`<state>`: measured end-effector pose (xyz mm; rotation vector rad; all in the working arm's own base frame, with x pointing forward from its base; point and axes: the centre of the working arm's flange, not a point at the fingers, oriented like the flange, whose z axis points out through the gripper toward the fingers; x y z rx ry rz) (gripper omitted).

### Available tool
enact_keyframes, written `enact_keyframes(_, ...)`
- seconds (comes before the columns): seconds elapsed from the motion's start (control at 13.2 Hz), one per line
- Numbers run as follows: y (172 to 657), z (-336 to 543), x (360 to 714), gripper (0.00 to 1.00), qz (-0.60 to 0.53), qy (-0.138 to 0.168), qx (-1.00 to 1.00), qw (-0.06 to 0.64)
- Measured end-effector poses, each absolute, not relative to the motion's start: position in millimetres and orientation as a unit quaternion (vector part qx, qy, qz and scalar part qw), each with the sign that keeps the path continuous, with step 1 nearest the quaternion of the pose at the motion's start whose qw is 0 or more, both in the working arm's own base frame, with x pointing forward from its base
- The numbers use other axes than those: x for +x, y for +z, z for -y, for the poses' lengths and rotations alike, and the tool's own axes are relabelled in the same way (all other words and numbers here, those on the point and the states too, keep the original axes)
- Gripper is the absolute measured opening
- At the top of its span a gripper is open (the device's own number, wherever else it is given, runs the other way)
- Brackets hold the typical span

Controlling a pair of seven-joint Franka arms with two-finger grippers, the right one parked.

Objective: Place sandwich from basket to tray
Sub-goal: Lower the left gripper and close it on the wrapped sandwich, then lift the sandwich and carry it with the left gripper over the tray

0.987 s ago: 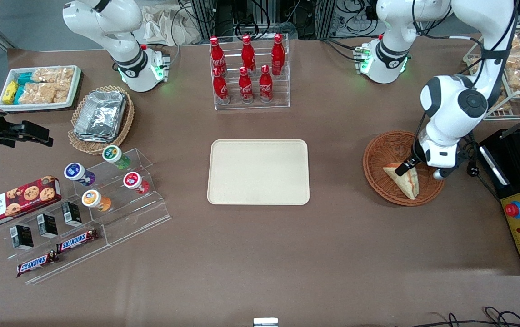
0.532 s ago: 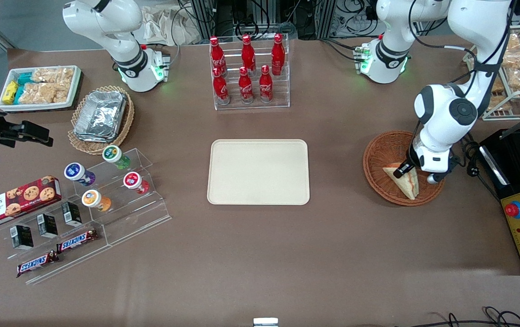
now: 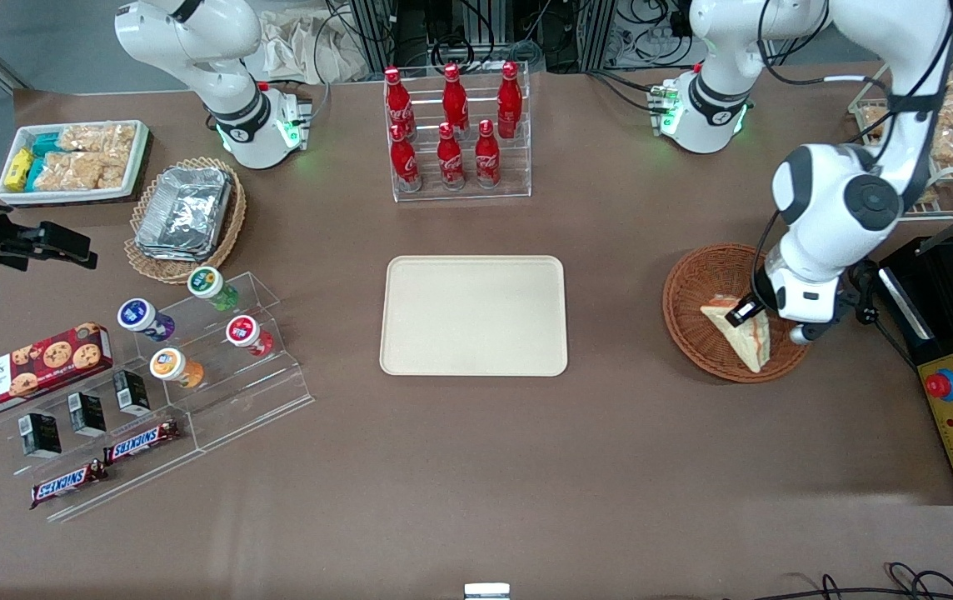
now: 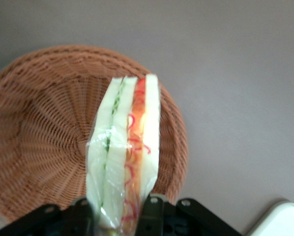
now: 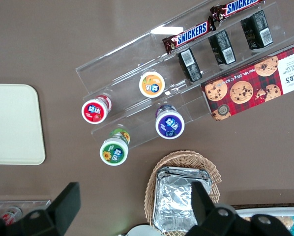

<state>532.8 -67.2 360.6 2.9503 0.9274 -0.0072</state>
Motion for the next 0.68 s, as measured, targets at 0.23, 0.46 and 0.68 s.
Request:
enact_keyframes(0.23,460.5,109.8,549.4,0.21,-0.249,-0.021,0.968,-0.002)
enact_keyframes(0.46,506.9,184.2,550.2,0.21,-0.185,0.002,0.983,0.014)
enact_keyframes(0.68,504.7,262.4,545.0,0.21,-0.117,0.004,0.993,0.025)
